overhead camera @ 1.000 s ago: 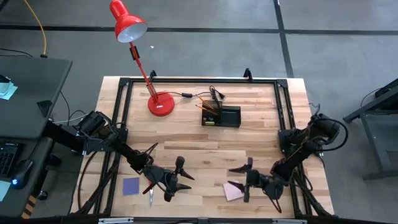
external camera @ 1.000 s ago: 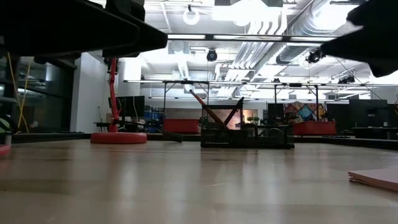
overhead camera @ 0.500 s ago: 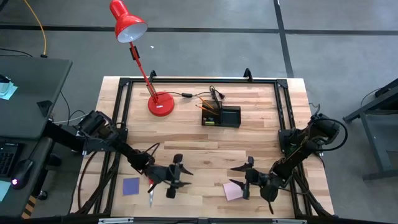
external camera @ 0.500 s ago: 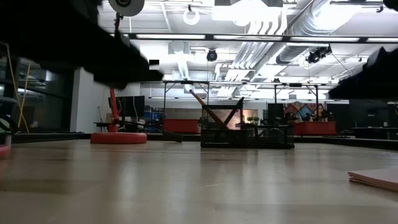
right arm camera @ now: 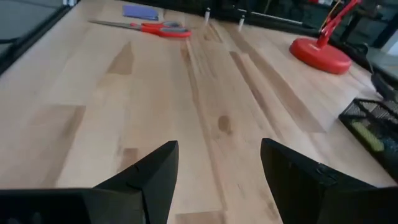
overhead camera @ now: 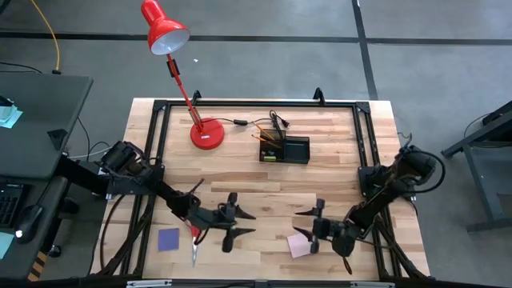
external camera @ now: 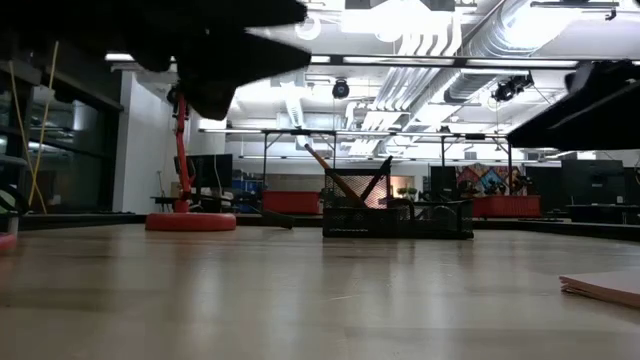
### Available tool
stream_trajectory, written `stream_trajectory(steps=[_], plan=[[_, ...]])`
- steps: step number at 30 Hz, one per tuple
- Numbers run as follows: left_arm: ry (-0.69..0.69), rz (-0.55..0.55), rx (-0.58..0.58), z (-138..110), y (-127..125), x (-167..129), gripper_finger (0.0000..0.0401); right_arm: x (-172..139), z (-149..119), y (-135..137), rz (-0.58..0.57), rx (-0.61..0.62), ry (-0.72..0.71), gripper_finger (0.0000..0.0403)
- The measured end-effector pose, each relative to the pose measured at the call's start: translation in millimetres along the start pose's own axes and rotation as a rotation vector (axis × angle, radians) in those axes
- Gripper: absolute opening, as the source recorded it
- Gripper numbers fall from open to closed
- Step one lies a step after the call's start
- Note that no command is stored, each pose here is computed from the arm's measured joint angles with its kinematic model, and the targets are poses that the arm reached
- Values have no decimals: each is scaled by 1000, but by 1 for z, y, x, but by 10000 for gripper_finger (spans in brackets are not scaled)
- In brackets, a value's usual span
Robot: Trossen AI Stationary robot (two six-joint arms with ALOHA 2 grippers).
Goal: Pick and place office supplies into organizer
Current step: Put the red scissors into the desk organizer
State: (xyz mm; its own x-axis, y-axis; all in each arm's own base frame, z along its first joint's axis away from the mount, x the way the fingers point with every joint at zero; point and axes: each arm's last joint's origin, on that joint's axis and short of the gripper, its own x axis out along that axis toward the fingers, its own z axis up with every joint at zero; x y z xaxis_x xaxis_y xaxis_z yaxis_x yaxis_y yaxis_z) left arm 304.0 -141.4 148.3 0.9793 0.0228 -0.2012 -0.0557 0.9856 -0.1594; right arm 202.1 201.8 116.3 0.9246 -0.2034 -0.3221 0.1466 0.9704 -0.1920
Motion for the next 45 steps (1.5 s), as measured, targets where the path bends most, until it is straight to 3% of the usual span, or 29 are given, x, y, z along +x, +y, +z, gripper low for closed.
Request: stream_trajectory(steps=[3, 6, 12, 15, 20, 27, 32, 36, 45], plan=[[132, 38, -44, -3, -8, 3, 172, 3, 0, -1, 36, 20, 24, 220], [272, 205, -42, -9, -19, 0, 164, 2, -4, 0, 103, 61, 73, 220], [366, 450, 17, 13, -50, -15, 141, -7, -11, 6, 147, 71, 113, 220], [421, 546, -55, 17, -56, -31, 134, -15, -14, 10, 170, 66, 121, 220], [540, 624, -194, 4, -62, -57, 138, -23, -16, 15, 201, 20, 114, 220], [574, 759, -273, -5, -66, -89, 147, -26, -17, 17, 235, -15, 125, 220], [658, 838, -358, -15, -67, -96, 147, -27, -18, 18, 267, -24, 141, 220], [726, 885, -374, -27, -67, -93, 147, -27, -18, 18, 274, -42, 140, 220], [725, 959, -324, -47, -65, -88, 147, -28, -18, 19, 297, -52, 148, 220]])
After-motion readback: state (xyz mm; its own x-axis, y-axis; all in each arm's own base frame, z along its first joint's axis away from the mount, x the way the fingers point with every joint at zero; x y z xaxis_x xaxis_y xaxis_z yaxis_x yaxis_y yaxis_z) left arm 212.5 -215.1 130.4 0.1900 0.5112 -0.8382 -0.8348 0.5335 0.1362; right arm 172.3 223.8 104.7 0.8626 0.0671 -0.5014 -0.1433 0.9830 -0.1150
